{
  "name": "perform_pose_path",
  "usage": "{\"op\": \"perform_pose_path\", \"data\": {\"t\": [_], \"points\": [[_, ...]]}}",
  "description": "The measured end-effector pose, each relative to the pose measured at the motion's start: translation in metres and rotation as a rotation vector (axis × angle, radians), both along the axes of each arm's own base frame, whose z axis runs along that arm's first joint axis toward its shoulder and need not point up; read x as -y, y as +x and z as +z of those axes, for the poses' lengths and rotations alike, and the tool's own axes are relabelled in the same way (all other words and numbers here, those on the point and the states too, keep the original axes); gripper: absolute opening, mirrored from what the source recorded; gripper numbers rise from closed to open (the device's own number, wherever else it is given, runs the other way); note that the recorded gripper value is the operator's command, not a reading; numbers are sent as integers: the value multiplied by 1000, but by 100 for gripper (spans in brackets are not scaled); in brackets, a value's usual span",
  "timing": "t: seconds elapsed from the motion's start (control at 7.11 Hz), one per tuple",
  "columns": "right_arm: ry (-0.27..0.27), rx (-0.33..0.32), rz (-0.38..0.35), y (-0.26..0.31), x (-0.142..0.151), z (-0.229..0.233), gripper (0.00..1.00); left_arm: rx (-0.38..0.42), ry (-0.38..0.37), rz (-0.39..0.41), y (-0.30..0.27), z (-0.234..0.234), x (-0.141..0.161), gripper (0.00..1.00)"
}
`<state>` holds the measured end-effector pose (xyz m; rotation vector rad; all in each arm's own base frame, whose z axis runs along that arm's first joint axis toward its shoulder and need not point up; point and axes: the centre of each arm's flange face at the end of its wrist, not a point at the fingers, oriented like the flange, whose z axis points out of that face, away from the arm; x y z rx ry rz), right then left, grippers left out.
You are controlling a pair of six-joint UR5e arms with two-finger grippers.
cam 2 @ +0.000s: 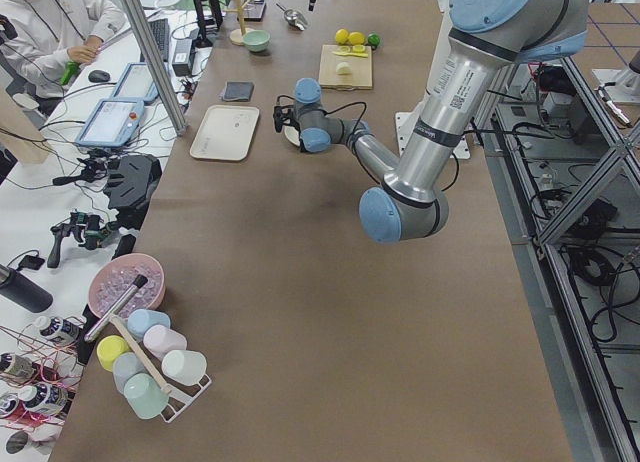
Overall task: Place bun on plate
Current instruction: 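Withdraw the left gripper while the right gripper moves over the cream bun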
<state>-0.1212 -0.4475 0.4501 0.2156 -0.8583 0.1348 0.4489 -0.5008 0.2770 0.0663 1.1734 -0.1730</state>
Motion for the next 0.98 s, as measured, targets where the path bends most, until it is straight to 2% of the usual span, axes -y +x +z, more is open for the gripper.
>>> {"op": "perform_pose_path", "data": {"t": [0.28,0.7,0.98], "points": [[-15,-15,-13,-81,-27,-27,100,86,38,24,-91,16,37,97],[5,-64,-139,-162,-82,-25,100,283,131,102,-226,44,73,98],[14,-91,-188,-201,-113,-21,100,387,184,164,-304,78,91,98]]}}
